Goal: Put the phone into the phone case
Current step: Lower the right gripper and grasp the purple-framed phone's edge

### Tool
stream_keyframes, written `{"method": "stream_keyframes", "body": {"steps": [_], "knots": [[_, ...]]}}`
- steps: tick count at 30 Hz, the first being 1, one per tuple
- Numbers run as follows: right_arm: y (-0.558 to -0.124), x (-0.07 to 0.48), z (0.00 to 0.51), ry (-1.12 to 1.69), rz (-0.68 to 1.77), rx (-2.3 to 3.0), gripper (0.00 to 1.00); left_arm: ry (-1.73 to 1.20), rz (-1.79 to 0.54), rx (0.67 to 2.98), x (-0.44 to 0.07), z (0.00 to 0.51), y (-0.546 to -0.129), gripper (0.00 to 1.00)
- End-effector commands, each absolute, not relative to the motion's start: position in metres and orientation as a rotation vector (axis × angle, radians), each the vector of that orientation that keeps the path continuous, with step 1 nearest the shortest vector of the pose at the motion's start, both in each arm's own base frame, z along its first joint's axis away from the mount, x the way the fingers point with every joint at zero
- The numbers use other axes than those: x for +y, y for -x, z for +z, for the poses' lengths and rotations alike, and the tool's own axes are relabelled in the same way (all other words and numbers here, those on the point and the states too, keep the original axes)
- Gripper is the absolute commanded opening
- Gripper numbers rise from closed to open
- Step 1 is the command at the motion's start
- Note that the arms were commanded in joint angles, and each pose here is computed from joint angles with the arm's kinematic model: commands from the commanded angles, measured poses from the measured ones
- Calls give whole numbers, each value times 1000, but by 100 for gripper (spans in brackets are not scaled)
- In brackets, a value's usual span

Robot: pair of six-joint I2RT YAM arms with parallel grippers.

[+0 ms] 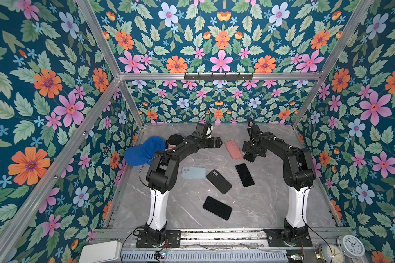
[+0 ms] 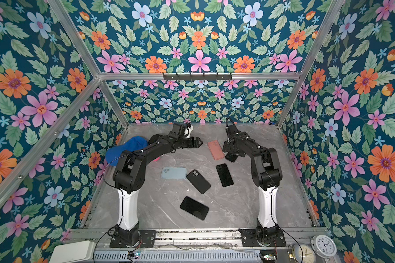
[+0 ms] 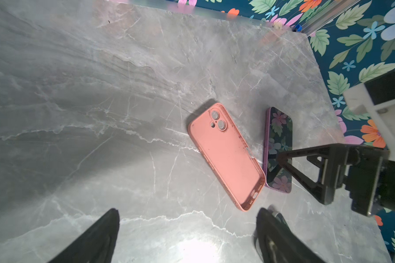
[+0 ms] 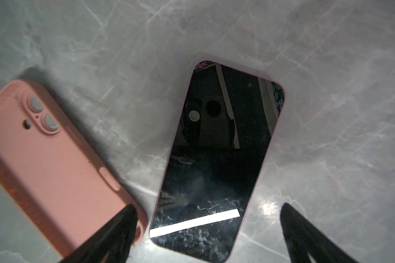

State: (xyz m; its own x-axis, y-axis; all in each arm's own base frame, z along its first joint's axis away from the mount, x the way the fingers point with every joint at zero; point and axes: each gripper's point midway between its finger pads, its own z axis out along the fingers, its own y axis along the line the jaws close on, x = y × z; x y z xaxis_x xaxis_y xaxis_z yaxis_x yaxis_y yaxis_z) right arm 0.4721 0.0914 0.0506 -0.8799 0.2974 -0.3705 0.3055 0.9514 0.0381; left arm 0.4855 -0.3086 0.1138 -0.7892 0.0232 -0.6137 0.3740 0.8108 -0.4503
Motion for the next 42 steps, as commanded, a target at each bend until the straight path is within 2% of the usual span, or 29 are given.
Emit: {"method": "stream_keyframes", "body": {"steps": [1,9,34,42], "knots": [[-464,84,46,-500,-86,2745,98,-304,-768,2390,-310,114,-485,95],[-457,76,35,-567,-145,2771,99,-311,-763,2401,-310,110,-483,95],[-462,101,22,-562,-26,2816,99,-319,-772,2397,-312,112,-479,96],[-455,98,17,-533,-61,2844,87,-322,-782,2393,-314,114,-477,96]]}}
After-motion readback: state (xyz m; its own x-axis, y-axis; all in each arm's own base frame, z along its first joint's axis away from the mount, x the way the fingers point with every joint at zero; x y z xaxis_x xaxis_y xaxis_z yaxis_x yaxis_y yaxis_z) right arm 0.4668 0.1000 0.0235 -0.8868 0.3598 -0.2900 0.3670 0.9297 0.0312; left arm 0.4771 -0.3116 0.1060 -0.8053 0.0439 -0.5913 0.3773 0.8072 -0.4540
